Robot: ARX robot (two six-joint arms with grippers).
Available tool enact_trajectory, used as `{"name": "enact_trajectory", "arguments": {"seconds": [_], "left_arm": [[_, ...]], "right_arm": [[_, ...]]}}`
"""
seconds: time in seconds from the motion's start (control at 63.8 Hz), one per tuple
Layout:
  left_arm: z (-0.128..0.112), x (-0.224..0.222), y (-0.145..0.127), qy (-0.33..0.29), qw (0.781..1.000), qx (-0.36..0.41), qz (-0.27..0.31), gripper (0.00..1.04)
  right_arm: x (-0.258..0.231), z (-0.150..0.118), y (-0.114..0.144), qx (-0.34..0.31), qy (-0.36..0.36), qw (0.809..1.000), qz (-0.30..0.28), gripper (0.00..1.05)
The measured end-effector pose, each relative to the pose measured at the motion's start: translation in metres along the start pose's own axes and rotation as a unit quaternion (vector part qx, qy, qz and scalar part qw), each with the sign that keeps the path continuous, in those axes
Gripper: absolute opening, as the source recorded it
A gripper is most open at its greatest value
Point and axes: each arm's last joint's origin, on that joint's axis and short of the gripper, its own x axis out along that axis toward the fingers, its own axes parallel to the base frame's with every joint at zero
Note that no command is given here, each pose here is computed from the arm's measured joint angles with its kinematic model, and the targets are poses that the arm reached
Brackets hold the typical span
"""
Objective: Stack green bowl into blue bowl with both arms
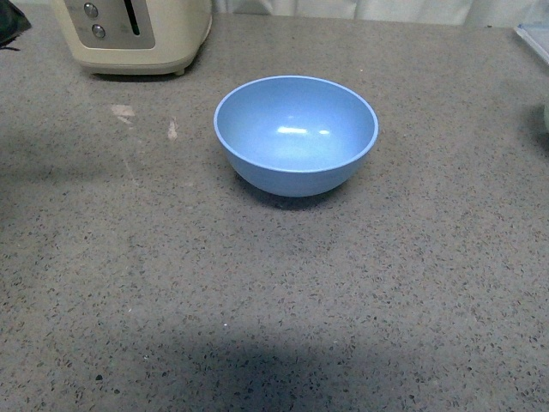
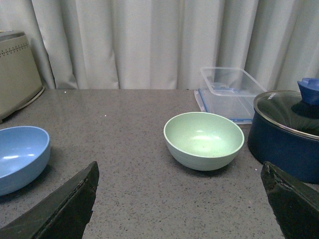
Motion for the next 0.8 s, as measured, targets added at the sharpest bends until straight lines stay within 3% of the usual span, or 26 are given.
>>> {"name": "enact_trajectory", "arguments": {"seconds": [0.11, 0.172, 0.439, 0.8], "left_arm": [[-0.009, -0.024, 0.009, -0.12, 0.985, 0.117, -0.041, 0.63], [-0.005, -0.036, 0.011, -0.153, 0.976, 0.148, -0.045, 0.52], [-0.018, -0.069, 0.032, -0.154, 0.97, 0.182, -0.039, 0.04], [-0.035, -0.096, 0.042, -0.157, 0.969, 0.187, -0.036, 0.04]], "right_arm": [[0.0, 0.0, 0.0, 0.0, 0.0, 1.0, 0.0, 0.95], [0.0, 0.0, 0.0, 0.0, 0.0, 1.0, 0.0, 0.95], [0.0, 0.0, 0.0, 0.0, 0.0, 1.0, 0.0, 0.95], [0.0, 0.0, 0.0, 0.0, 0.0, 1.0, 0.0, 0.95]]}}
